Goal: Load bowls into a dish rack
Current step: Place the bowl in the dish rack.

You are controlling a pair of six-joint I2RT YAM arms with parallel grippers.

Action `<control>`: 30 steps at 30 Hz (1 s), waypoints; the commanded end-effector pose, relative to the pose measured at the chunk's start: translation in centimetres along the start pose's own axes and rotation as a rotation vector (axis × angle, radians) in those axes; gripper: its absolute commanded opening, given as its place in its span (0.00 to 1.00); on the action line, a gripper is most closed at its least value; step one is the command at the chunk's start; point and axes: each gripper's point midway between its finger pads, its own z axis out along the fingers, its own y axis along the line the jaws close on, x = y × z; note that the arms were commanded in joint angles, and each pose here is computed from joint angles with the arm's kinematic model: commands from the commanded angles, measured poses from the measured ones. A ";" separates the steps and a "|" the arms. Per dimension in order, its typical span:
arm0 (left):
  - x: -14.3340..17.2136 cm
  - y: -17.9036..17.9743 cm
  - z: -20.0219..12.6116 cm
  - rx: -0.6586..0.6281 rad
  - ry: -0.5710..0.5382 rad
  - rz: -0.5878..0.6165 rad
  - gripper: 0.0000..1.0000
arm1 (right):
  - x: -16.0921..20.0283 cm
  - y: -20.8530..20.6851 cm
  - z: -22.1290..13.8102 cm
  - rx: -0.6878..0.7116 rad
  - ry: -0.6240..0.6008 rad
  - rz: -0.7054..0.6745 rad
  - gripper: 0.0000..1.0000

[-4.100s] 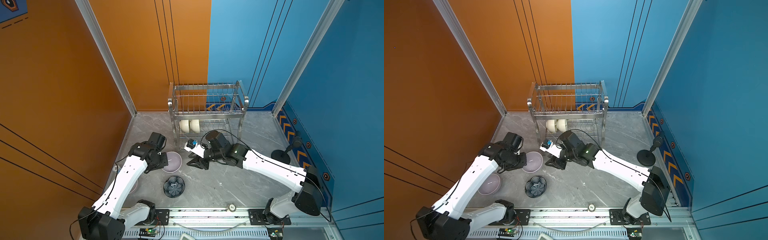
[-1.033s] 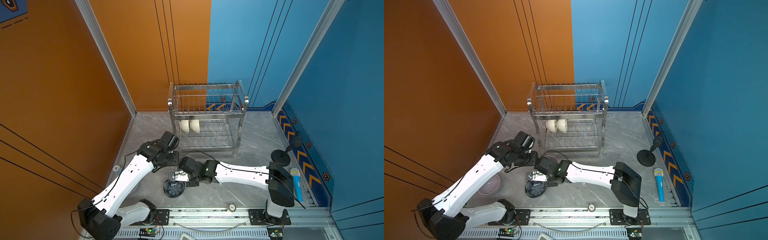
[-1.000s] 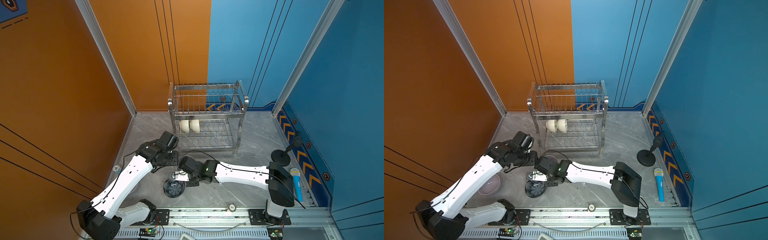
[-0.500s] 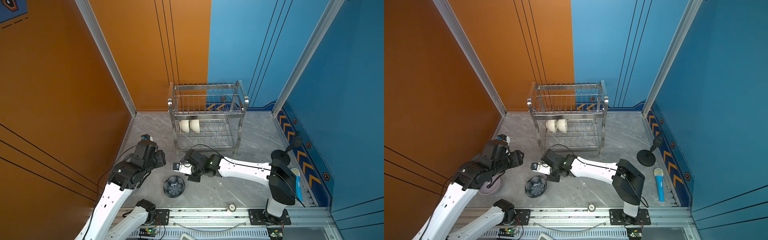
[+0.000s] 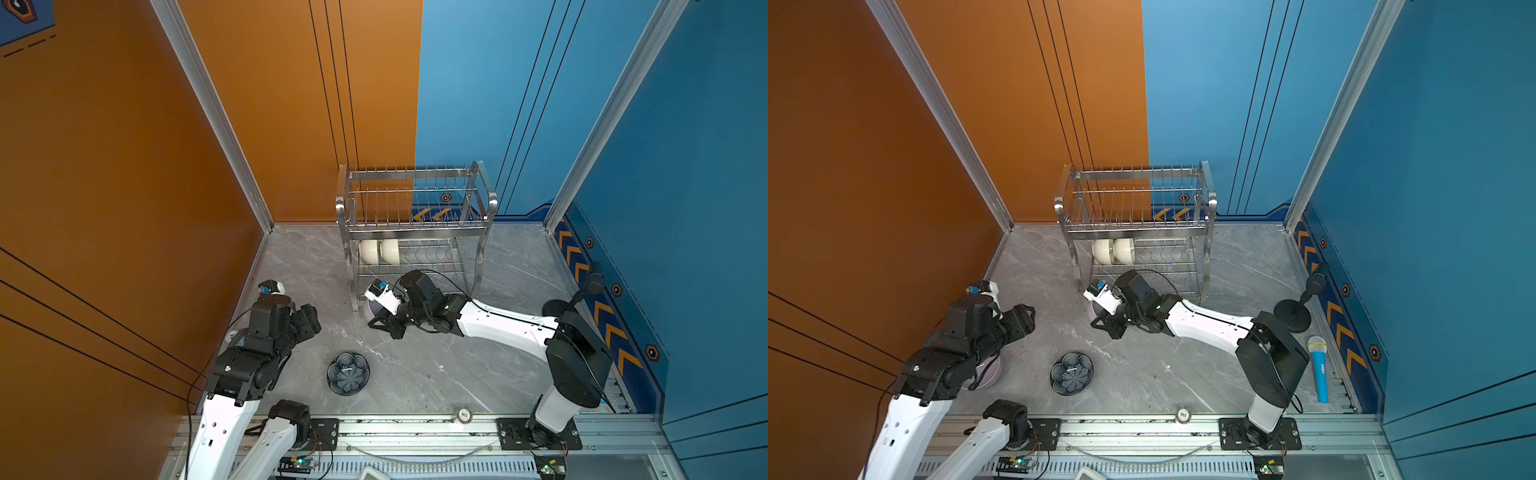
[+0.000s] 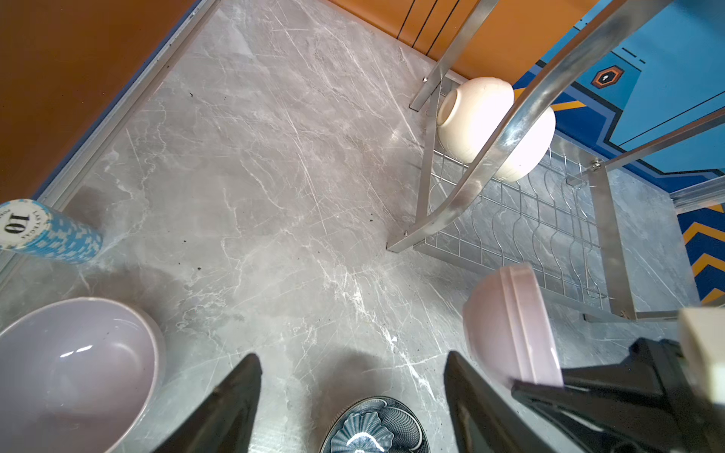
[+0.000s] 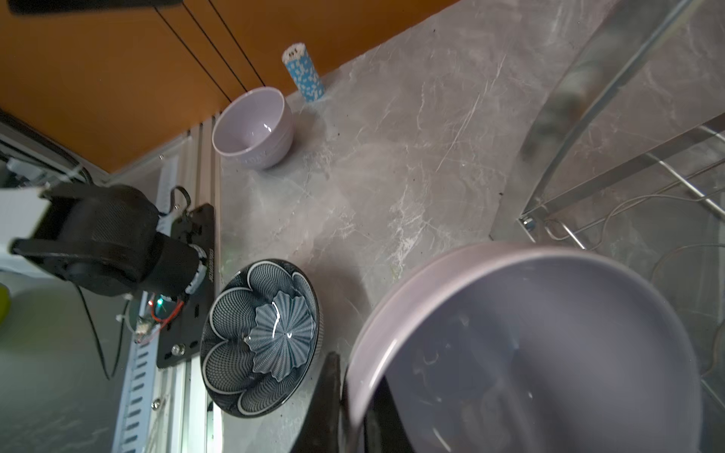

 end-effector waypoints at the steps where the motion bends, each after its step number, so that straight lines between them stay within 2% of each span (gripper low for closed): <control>1: -0.3 -0.7 0.1 0.046 -0.011 0.006 0.78 | -5.9 1.6 -1.8 -0.139 -0.229 0.043 0.00; 8: -0.3 -1.0 0.2 0.064 -0.017 0.008 0.82 | -8.5 -0.9 -2.4 -0.227 -0.379 0.188 0.00; 19: -0.1 -0.8 0.0 0.082 -0.038 0.004 0.85 | -10.8 -4.5 -2.3 -0.304 -0.519 0.321 0.00; 20: -0.1 -0.8 0.0 0.083 -0.041 0.002 0.90 | -10.9 -4.6 -2.3 -0.313 -0.531 0.330 0.00; 30: -0.2 -0.9 0.1 0.083 -0.035 0.000 0.90 | -12.2 -8.4 -3.1 -0.336 -0.635 0.420 0.00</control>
